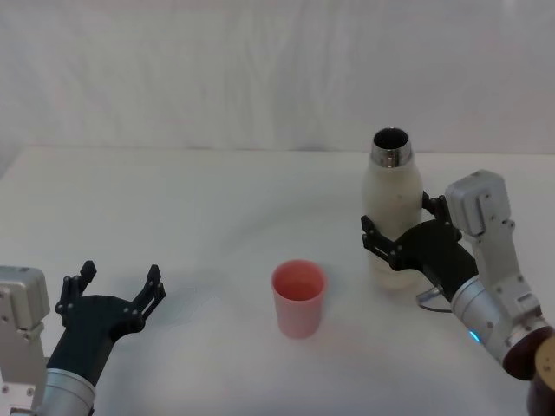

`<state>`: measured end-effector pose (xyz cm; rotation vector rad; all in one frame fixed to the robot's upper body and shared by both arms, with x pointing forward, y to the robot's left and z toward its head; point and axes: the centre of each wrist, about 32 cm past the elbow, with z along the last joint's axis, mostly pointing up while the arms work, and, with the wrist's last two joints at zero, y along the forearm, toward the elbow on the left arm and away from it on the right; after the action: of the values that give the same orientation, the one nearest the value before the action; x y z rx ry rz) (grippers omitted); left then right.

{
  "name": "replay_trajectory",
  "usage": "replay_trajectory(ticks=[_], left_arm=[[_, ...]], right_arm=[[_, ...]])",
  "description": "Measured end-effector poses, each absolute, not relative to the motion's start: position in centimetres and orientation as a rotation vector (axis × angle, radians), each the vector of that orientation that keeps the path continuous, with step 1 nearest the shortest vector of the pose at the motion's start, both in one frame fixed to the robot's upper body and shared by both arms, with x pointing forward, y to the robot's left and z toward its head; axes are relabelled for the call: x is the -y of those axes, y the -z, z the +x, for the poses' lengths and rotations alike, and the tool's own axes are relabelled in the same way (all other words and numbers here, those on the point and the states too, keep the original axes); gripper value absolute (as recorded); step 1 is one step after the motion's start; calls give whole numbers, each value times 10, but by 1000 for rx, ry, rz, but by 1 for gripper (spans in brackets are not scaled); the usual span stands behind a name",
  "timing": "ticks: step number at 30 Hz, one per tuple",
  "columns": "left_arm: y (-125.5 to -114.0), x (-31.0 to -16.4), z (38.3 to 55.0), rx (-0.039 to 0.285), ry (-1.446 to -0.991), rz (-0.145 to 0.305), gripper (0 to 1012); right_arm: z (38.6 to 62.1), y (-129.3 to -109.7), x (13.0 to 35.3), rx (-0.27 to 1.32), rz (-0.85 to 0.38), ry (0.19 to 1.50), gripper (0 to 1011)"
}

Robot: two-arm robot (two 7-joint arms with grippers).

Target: Grasp the thermos with one hand and pour water into the cup lid.

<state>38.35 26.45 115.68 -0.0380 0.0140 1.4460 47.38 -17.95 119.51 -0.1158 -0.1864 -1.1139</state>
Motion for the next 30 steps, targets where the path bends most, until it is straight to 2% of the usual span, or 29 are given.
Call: replay_trajectory(ticks=[16, 30], left_arm=[[-1157, -265, 384, -14, -1446, -38, 1001], [-1157, -265, 384, -14, -1446, -38, 1001]], right_arm=[[459, -1206, 189, 445, -324, 1039, 955], [453, -1207, 186, 600, -466, 964, 955]])
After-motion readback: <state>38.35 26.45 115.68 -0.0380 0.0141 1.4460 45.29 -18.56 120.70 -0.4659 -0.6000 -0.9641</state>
